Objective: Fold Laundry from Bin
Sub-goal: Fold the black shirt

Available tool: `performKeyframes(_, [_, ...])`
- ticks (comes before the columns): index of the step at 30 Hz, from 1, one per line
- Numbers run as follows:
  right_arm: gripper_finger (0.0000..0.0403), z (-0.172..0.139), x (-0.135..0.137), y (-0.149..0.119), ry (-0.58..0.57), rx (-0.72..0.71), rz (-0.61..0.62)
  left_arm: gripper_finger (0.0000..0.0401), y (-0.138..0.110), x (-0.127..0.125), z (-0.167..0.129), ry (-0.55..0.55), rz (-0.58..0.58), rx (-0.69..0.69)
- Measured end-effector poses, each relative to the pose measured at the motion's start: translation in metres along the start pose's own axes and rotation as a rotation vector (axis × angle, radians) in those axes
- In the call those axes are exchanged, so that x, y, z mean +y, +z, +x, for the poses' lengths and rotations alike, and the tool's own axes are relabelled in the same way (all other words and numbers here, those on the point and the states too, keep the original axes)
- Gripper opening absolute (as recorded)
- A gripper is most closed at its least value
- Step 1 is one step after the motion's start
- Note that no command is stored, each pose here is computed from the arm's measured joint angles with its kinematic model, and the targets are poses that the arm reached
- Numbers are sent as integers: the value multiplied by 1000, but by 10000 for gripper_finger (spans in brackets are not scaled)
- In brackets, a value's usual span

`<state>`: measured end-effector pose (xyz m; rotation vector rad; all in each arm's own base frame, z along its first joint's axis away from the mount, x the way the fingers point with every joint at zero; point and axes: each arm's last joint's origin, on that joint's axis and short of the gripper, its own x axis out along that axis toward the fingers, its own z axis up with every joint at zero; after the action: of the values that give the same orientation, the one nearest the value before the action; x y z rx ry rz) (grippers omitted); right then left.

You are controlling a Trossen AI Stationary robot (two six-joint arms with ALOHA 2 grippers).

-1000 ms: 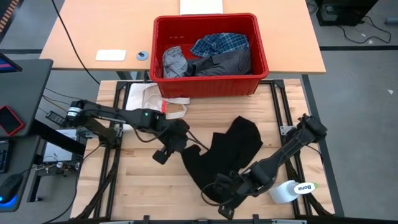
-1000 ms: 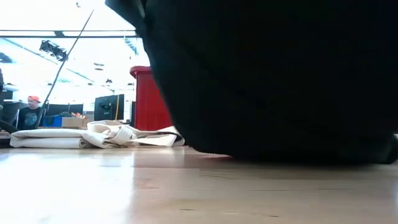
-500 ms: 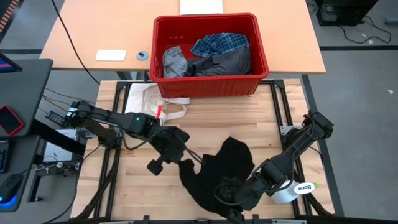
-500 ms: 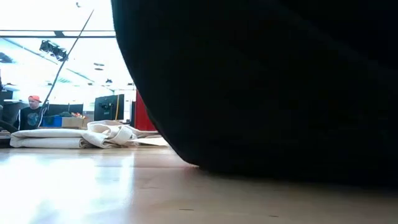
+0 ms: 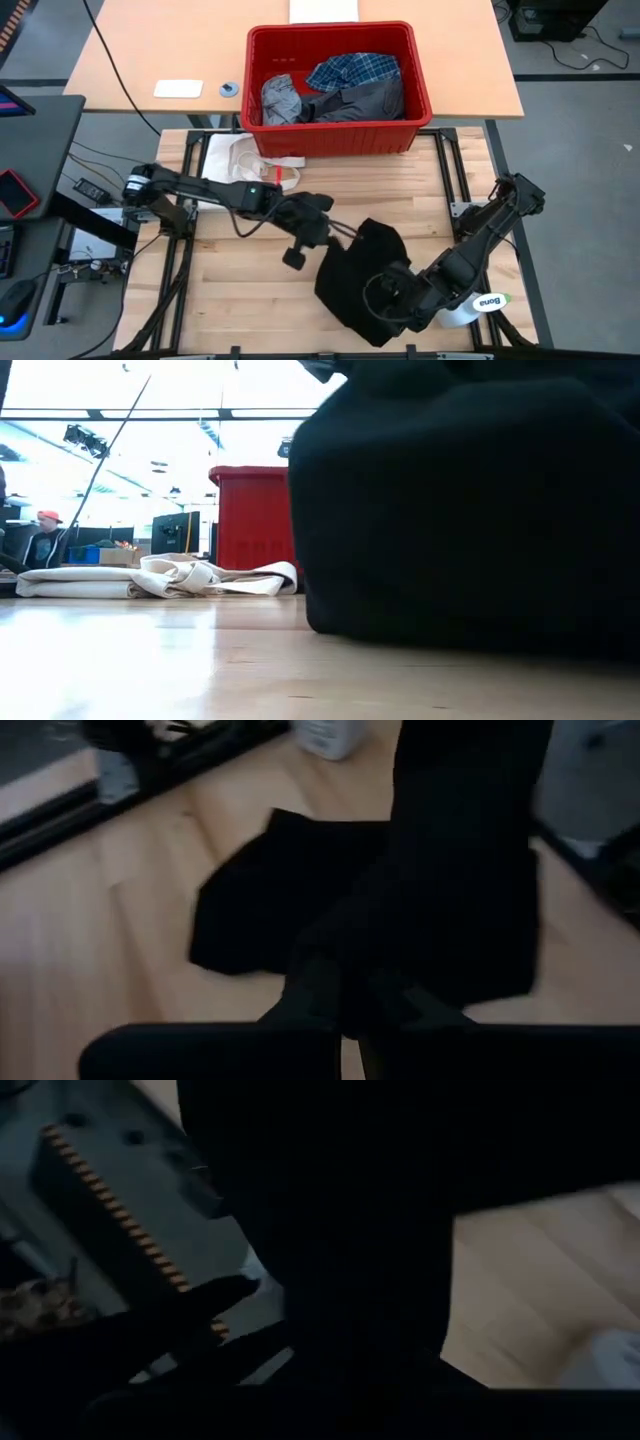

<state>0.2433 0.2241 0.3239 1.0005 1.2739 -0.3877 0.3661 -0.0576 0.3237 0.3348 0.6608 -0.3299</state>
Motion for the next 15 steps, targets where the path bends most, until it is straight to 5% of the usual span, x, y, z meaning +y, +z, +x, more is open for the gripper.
performKeyframes(8, [22,-4,-26,-12,-236,-112,118,13,-16,25,30,95,-111,61])
performKeyframes(15, [18,-3,-45,-10,-398,-285,-12,13,-29,40,59,122,-110,70])
